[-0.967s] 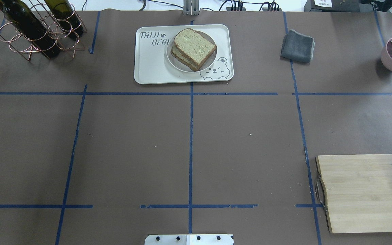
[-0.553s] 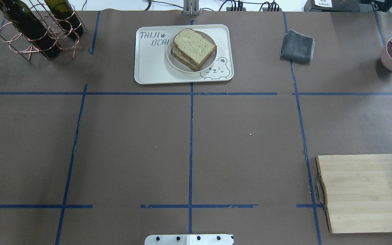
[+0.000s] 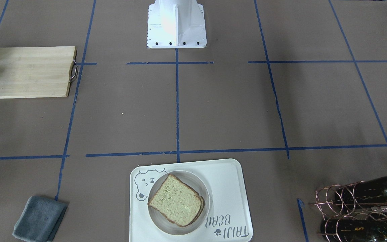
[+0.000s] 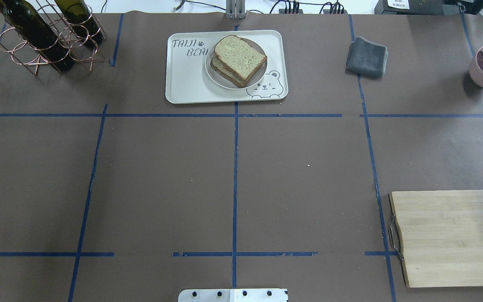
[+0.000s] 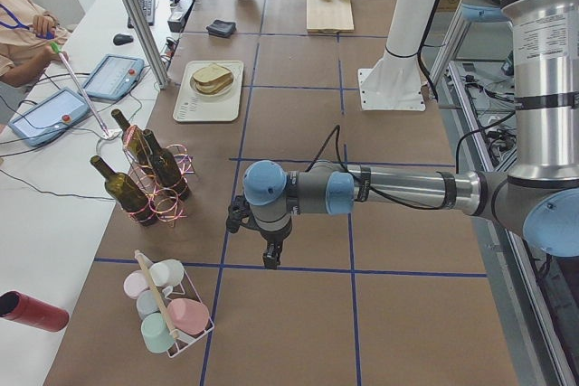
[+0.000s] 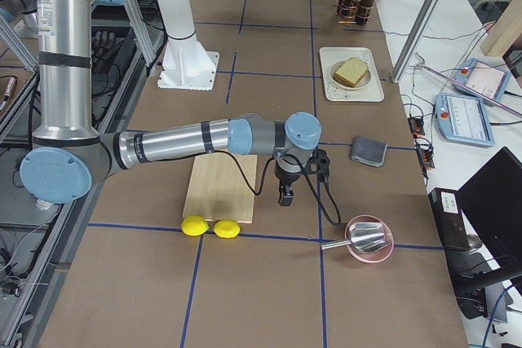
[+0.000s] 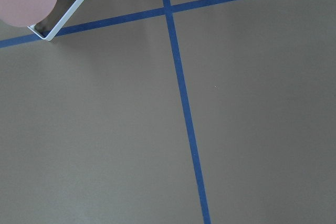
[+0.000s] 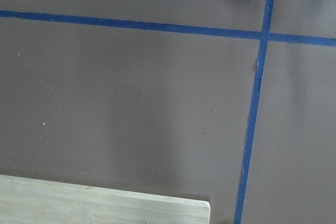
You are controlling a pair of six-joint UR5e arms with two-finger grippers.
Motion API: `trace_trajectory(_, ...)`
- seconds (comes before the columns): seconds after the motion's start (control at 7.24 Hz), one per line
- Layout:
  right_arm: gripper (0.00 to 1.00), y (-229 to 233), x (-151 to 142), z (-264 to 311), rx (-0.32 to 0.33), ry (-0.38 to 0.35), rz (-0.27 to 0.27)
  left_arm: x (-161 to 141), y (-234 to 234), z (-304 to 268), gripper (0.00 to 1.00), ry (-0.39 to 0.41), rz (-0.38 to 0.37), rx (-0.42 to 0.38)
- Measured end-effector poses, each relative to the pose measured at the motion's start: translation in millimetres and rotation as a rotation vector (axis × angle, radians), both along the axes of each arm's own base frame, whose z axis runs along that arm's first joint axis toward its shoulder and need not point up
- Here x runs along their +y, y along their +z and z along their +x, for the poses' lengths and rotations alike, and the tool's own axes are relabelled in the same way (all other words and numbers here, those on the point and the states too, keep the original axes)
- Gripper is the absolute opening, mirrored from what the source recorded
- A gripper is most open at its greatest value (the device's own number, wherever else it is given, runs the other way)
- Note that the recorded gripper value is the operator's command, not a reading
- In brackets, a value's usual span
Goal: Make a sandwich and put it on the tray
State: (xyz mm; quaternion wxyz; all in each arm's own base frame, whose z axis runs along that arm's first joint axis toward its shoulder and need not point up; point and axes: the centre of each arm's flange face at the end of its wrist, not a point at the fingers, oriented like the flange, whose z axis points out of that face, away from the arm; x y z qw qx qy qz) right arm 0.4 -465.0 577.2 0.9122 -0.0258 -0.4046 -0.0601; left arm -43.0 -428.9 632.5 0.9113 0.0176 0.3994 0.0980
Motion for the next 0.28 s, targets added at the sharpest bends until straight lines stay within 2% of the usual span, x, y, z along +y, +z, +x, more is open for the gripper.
trace_trajectory(0.28, 1.0, -2.5, 0.4, -0.8, -0.004, 0.0, 0.003, 0.0, -0.4, 0.4, 1.0, 0.0, 0.0, 0.005)
